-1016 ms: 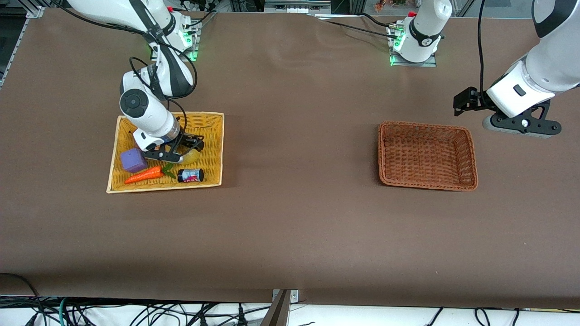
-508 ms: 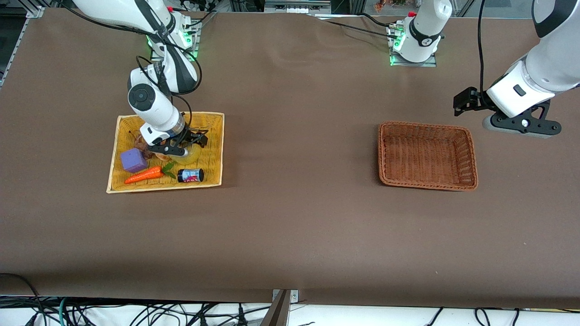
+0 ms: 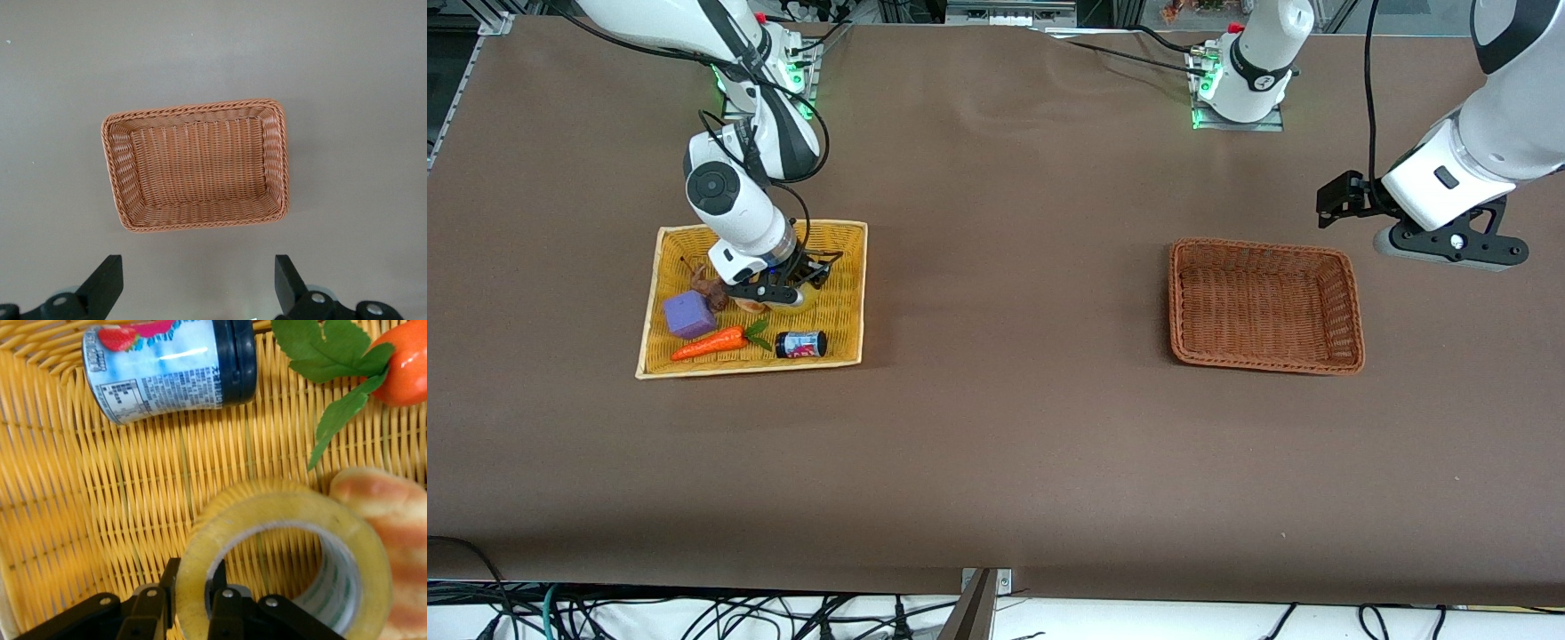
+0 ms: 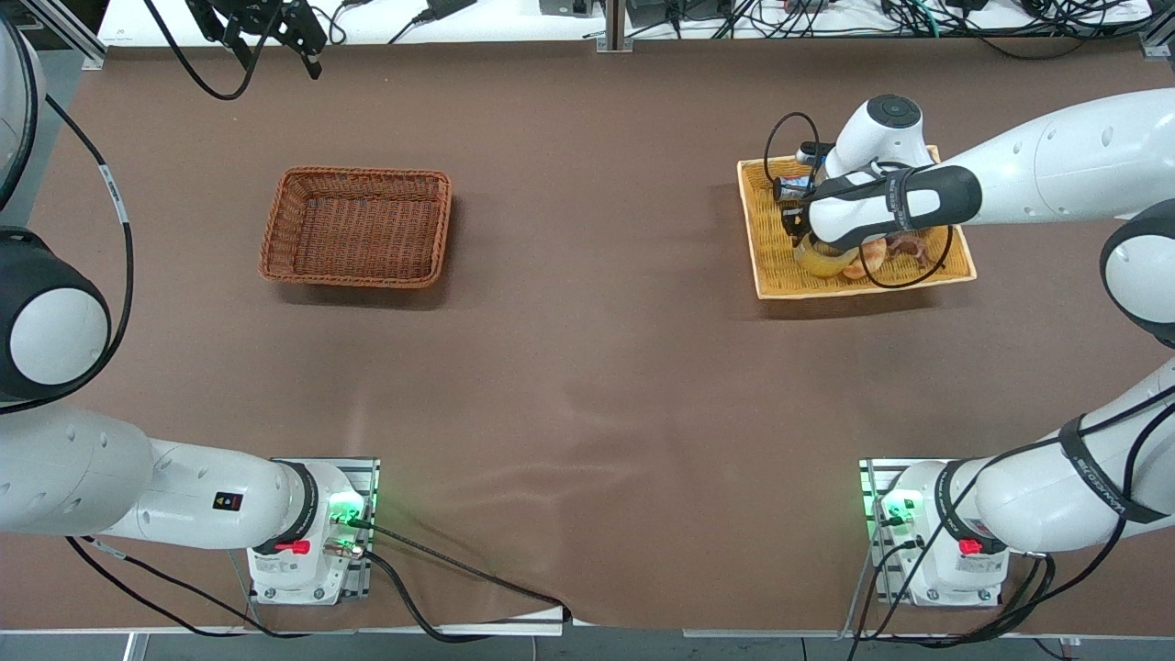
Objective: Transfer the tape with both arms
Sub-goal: 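Lift the tape roll out and lower it onto the table middle, then open the right gripper and withdraw while the left gripper moves toward the tape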
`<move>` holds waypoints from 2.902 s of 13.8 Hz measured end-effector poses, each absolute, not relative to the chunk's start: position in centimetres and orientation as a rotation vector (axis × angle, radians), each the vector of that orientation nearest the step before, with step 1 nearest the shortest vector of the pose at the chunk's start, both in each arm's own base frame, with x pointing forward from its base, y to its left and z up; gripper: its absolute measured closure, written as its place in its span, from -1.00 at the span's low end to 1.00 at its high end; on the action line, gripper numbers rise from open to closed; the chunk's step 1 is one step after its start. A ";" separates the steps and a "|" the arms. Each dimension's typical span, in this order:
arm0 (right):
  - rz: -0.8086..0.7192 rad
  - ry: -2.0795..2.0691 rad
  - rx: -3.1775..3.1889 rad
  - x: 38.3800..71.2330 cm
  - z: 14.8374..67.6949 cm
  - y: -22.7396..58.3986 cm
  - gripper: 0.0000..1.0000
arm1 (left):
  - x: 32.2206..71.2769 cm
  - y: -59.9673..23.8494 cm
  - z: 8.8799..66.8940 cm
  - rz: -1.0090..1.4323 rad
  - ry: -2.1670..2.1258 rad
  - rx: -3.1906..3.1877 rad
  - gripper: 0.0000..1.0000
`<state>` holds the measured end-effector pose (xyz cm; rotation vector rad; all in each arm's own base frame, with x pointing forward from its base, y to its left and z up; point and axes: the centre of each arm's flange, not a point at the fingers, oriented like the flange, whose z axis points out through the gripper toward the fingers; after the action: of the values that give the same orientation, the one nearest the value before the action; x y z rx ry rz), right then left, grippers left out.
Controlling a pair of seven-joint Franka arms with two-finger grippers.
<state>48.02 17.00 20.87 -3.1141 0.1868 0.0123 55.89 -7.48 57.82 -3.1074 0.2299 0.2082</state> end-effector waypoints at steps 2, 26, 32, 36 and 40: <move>0.002 0.141 -3.116 48.1 21.2 17.1 0.55 | 55.9 -7.5 57.8 0.208 0.230 -3.107 -1.00; 0.014 0.581 -3.029 45.4 20.8 57.0 0.56 | 56.0 -7.2 57.7 0.213 0.223 -3.107 -1.00; 0.006 0.576 -3.026 45.6 20.4 57.2 0.17 | 56.2 -6.1 57.5 0.216 0.190 -3.110 -1.00; -0.103 0.537 -3.017 47.9 26.2 57.9 -0.63 | 56.7 -2.5 57.0 0.231 0.089 -3.118 -1.00; -0.137 0.217 -3.191 52.9 39.2 51.3 -1.00 | 56.7 -2.4 56.8 0.238 0.085 -3.119 -1.00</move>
<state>52.87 51.26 39.25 -3.1915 0.2169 -0.1371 56.73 -2.42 56.81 -3.1189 0.0852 0.2382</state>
